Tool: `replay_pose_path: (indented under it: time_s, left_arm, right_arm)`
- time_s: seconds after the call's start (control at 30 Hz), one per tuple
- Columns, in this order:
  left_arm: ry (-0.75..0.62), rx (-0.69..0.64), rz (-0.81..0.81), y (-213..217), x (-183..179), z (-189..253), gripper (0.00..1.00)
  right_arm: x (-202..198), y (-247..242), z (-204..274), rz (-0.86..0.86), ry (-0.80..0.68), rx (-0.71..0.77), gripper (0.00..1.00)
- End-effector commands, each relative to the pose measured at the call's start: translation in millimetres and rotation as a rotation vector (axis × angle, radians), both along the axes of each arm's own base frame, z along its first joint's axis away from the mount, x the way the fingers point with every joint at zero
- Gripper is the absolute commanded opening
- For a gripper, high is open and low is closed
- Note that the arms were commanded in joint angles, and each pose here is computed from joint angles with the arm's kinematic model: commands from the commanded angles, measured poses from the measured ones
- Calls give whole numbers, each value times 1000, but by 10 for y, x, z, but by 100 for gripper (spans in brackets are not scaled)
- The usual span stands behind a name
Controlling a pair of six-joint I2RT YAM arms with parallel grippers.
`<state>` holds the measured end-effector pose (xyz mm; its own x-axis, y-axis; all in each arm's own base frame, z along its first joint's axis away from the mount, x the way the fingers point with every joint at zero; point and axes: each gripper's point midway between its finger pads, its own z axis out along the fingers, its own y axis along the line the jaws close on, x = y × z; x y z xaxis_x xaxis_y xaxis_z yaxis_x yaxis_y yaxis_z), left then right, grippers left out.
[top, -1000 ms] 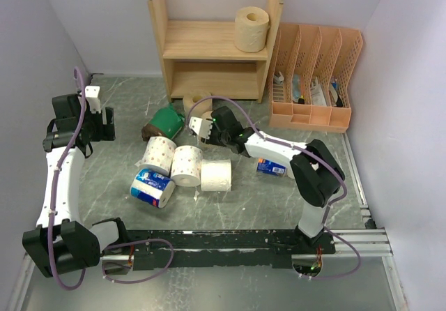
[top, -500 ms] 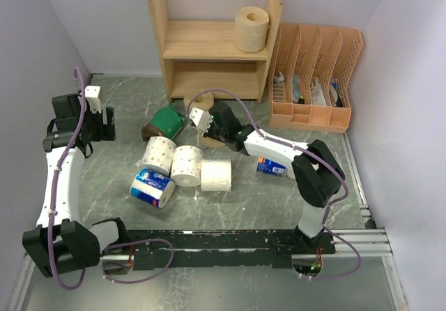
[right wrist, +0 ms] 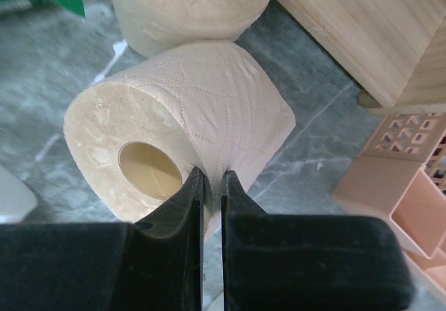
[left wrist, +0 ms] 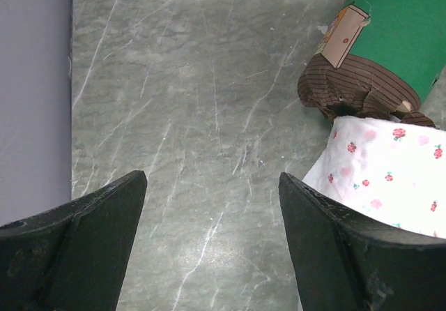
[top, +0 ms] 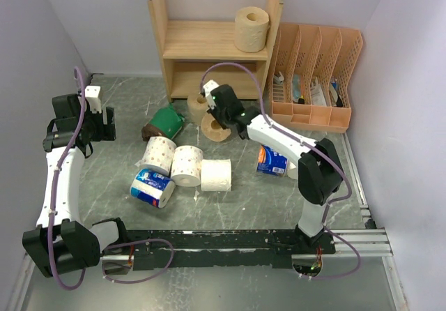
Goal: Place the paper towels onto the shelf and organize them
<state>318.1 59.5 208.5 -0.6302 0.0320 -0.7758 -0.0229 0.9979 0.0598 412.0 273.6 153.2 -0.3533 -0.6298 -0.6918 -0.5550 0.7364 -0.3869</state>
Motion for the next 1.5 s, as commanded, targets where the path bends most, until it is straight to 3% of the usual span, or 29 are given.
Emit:
replay_pose_path:
  time_s: [0.0,0.13,0.27,0.43,0.53,0.97,1.47]
  left_arm:
    - [-34,-1,-20,-3,50,108,88]
    - [-39,2,-19,-2,46,125,88]
    - [-42,5,-16,1,32,129,88]
    - [-41,5,-16,1,30,134,88]
    - [-42,3,-16,-2,32,148,88]
    - [-27,1,-11,8,32,121,88]
    - [-32,4,-12,6,17,142,88]
  right_arm:
    - [109,34,713,-96,24,302,0]
    - [77,-7,930,-123,109,514,0]
    - [18,-28,1404,-58,52,735,0]
    - [226,-341,1818,-228,129,1090,0]
    - [382,-500,1982,-313,119,1218,0]
    - [826,-530,2888,-399,-9,1459,0]
    - [1275,-378,2601,-459,-6,1457,0]
